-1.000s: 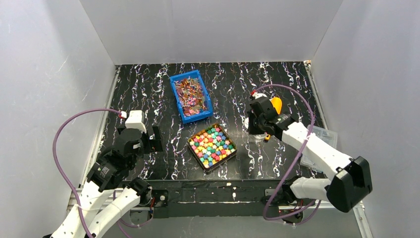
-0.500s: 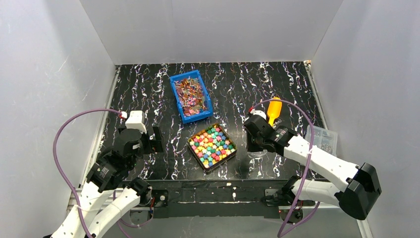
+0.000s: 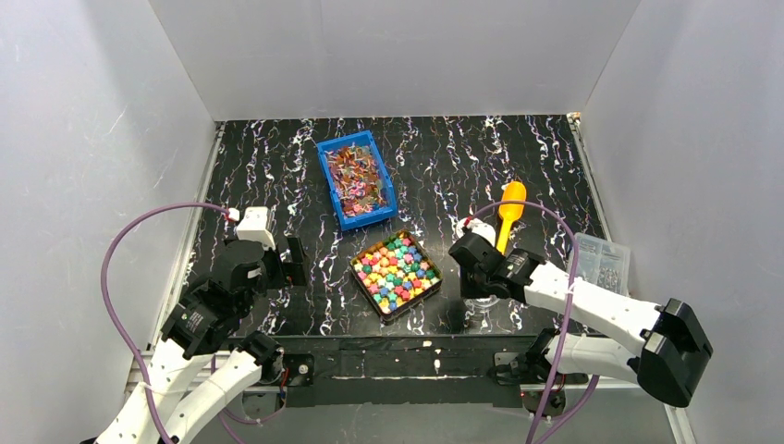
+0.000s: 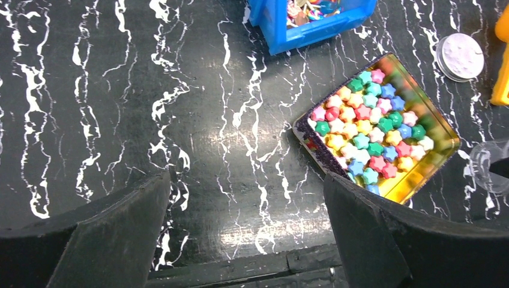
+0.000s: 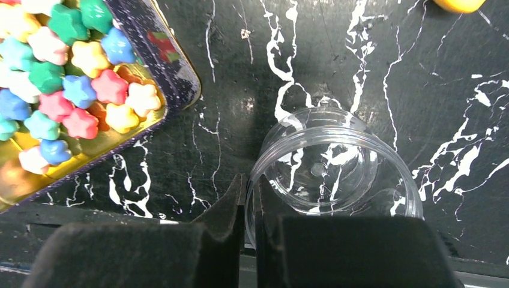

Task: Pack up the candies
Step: Place the packing bottle at the center of the board.

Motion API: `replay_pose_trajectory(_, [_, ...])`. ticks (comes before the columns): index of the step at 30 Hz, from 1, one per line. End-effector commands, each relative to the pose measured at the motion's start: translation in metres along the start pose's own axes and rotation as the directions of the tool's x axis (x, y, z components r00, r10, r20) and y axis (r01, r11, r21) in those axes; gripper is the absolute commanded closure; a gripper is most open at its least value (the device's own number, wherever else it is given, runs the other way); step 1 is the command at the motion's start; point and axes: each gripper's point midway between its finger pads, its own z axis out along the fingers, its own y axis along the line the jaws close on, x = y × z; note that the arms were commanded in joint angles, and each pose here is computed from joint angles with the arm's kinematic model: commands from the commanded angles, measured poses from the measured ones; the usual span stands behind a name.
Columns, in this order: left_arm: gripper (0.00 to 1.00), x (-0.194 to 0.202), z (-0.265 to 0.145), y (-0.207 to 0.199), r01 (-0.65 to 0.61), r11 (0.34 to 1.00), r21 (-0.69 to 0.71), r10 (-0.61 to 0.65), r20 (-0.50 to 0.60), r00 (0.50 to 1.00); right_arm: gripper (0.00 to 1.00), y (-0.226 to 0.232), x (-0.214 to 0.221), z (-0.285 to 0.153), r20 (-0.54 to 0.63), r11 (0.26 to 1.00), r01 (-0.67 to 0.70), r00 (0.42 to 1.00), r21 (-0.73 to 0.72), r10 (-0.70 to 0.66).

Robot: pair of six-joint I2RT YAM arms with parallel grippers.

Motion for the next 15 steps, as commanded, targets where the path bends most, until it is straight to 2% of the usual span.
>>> replay_pose_trajectory(1, [0.01,0.001,-0.005,-0.009,0.037,0.998,0.054,-0.037,-0.014,0.999,0.99,0.006,-0.005,0.002,0.052,0.999,-0.04,0.998,-0.026,0.041])
replay_pose_trajectory(7, [0.01,0.011,-0.005,-0.012,0.041,0.996,0.076,-0.039,-0.037,0.999,0.99,0.006,0.003,0.006,0.055,0.998,-0.051,0.997,-0.037,0.053])
replay_pose_trajectory(15, [0.01,0.013,-0.004,-0.012,0.042,0.996,0.073,-0.039,-0.047,0.998,0.89,0.001,0.009,0.007,0.068,0.997,-0.068,0.995,-0.035,0.07])
